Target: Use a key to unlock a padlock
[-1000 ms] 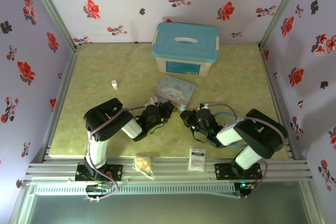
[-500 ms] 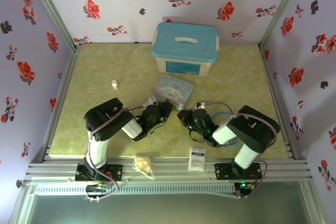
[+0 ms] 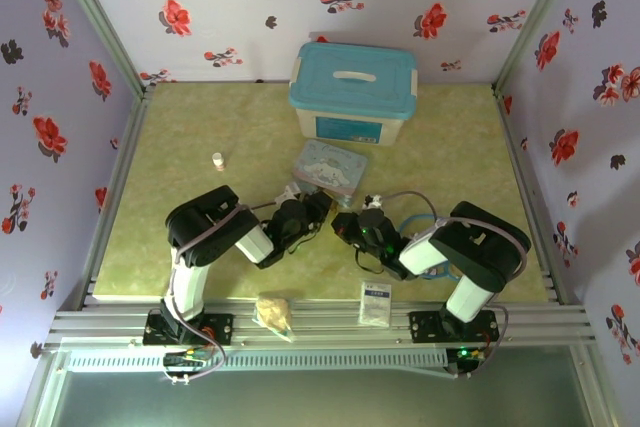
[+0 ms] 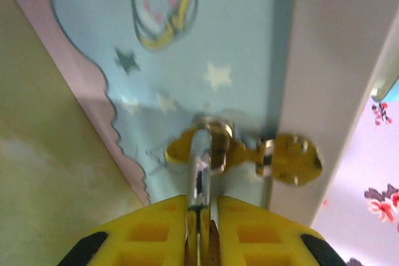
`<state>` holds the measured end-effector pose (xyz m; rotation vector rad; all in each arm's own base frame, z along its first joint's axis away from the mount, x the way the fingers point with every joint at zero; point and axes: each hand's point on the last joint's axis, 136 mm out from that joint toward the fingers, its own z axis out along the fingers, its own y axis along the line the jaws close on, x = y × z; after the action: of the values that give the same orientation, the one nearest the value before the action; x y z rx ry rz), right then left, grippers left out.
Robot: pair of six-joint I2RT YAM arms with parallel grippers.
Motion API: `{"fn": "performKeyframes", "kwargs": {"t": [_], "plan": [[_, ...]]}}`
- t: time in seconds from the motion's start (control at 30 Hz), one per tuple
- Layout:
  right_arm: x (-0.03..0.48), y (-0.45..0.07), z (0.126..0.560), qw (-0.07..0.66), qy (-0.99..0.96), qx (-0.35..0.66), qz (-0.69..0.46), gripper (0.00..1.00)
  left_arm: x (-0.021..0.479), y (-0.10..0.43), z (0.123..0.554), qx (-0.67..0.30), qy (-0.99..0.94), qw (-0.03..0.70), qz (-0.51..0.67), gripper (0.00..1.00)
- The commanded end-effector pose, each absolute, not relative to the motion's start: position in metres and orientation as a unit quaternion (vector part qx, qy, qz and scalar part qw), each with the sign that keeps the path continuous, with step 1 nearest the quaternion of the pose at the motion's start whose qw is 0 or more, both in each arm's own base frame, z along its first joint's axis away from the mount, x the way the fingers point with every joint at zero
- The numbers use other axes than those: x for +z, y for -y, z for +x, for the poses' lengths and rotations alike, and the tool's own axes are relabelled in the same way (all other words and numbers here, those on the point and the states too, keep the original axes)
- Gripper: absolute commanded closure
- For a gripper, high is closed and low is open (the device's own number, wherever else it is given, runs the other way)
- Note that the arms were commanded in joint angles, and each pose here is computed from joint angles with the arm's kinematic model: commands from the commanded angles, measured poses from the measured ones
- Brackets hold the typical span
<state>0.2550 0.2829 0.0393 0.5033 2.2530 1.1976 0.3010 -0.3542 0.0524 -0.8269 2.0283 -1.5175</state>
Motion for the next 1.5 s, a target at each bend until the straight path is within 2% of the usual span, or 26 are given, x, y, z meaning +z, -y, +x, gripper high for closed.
{"fn": "performKeyframes", "kwargs": {"t": [0.0,0.5,0.7,0.93,1.13,1.37,1.47], "plan": [[0.079,-0.295,0.268,0.296,-0.792,0.502,0.182,1.00,0.049,0.395,0.247,-0.584,-0.770,0.140,-0.215,1.00],[0.022,-0.236,0.236,0.201,-0.796,0.505,0.267,1.00,0.041,0.365,0.269,-0.541,-0.790,0.190,-0.219,1.00],[0.022,-0.233,0.219,0.143,-0.836,0.482,0.221,1.00,0.042,0.361,0.272,-0.534,-0.793,0.201,-0.213,1.00],[0.059,-0.218,0.203,0.128,-0.880,0.446,0.100,1.00,0.049,0.357,0.271,-0.515,-0.807,0.220,-0.189,1.00],[0.070,-0.215,0.189,0.072,-0.896,0.437,0.046,1.00,0.054,0.356,0.269,-0.493,-0.823,0.230,-0.163,1.00],[0.080,-0.224,0.197,0.083,-0.888,0.452,0.013,1.00,0.037,0.357,0.259,-0.471,-0.847,0.198,-0.148,0.99],[0.079,-0.225,0.196,0.084,-0.888,0.453,0.004,1.00,0.035,0.351,0.255,-0.459,-0.853,0.201,-0.147,0.94]]}}
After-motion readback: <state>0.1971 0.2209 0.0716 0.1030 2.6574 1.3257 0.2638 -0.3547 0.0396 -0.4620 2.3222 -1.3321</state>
